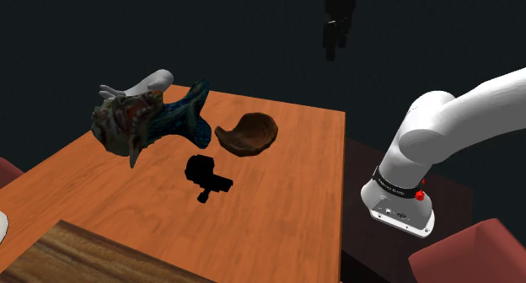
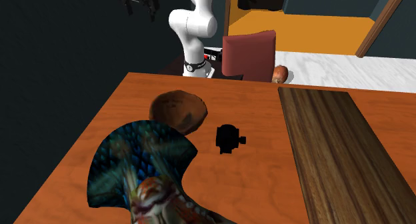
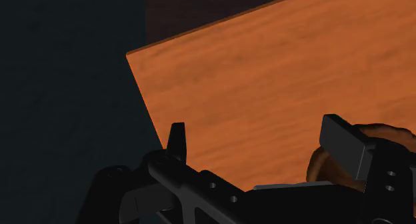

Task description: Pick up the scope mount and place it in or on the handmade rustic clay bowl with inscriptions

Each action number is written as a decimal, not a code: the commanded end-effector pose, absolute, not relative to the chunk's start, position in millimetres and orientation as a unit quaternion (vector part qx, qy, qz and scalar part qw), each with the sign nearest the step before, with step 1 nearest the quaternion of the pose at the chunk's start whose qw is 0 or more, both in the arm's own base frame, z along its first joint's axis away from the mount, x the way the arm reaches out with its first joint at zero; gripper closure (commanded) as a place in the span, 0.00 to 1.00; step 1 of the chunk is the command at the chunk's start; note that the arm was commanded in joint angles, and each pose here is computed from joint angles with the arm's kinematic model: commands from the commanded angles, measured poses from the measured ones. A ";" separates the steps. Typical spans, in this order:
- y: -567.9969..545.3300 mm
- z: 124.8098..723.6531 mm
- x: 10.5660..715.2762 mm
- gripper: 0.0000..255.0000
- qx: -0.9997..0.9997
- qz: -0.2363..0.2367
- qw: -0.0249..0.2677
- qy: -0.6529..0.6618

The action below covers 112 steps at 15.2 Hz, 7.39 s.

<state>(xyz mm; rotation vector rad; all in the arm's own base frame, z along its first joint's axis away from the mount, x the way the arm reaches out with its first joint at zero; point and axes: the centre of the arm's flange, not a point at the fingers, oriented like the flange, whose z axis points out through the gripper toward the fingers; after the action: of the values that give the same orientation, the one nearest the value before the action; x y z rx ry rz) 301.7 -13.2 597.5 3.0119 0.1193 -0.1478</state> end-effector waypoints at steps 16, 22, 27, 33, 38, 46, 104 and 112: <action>131.2 491.2 351.4 0.00 0.993 -0.019 0.028 0.109; 193.0 452.4 366.9 0.00 0.991 -0.007 0.014 0.137; 245.9 421.8 377.6 0.00 0.987 0.003 0.003 0.159; 311.0 387.1 387.9 0.00 0.982 0.015 -0.011 0.187; 363.1 361.5 393.8 0.00 0.978 0.024 -0.022 0.208; 365.2 321.6 395.3 0.00 0.978 0.024 -0.022 0.208; 260.3 484.1 404.1 1.00 0.978 0.024 -0.022 0.208; 170.3 470.8 411.6 1.00 0.978 0.024 -0.022 0.208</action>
<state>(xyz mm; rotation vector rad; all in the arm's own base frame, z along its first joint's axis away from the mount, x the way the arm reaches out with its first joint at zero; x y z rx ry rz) 410.0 177.4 474.6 3.1147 0.6608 0.0763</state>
